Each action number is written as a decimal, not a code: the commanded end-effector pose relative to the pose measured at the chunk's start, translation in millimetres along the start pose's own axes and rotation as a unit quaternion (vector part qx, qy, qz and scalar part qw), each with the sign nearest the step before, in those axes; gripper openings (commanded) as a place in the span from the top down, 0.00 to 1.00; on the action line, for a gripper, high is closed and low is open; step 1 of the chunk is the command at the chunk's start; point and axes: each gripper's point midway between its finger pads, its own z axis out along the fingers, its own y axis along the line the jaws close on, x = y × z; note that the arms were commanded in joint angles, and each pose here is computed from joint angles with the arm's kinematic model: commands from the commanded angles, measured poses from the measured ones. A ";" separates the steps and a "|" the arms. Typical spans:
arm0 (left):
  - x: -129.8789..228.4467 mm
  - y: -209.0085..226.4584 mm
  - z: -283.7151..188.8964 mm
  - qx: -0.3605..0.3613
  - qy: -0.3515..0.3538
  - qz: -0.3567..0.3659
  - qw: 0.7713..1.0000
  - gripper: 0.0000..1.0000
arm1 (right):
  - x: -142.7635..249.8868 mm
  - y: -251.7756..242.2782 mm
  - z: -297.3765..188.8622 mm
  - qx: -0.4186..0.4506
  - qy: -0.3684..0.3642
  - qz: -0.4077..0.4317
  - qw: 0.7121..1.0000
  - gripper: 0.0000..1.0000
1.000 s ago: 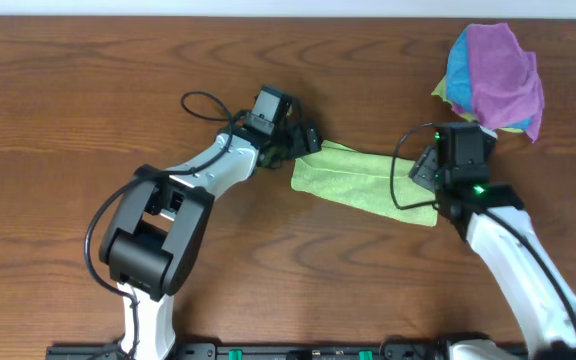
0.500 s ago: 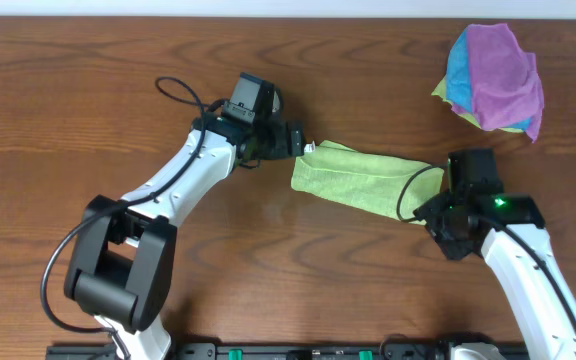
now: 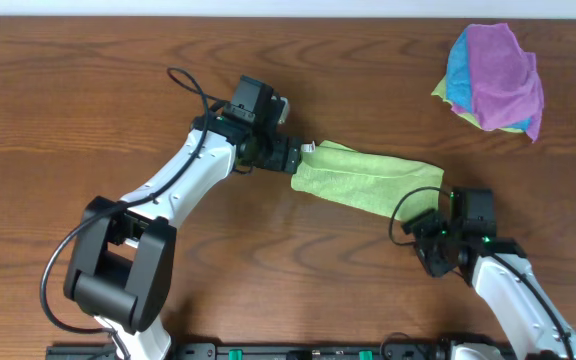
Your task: Fold the cloth
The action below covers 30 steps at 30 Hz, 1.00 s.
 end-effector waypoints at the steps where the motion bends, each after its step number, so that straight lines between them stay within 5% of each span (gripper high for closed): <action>1: -9.9 -18.2 -7.2 0.015 -0.015 0.045 0.999 0.05 | 2.1 -8.9 5.6 -0.001 0.003 -0.002 1.000 0.32; 30: -11.8 -45.1 -1.6 0.031 -0.028 0.093 0.995 0.05 | -48.2 -1.8 12.4 0.000 -0.119 -0.010 0.993 0.30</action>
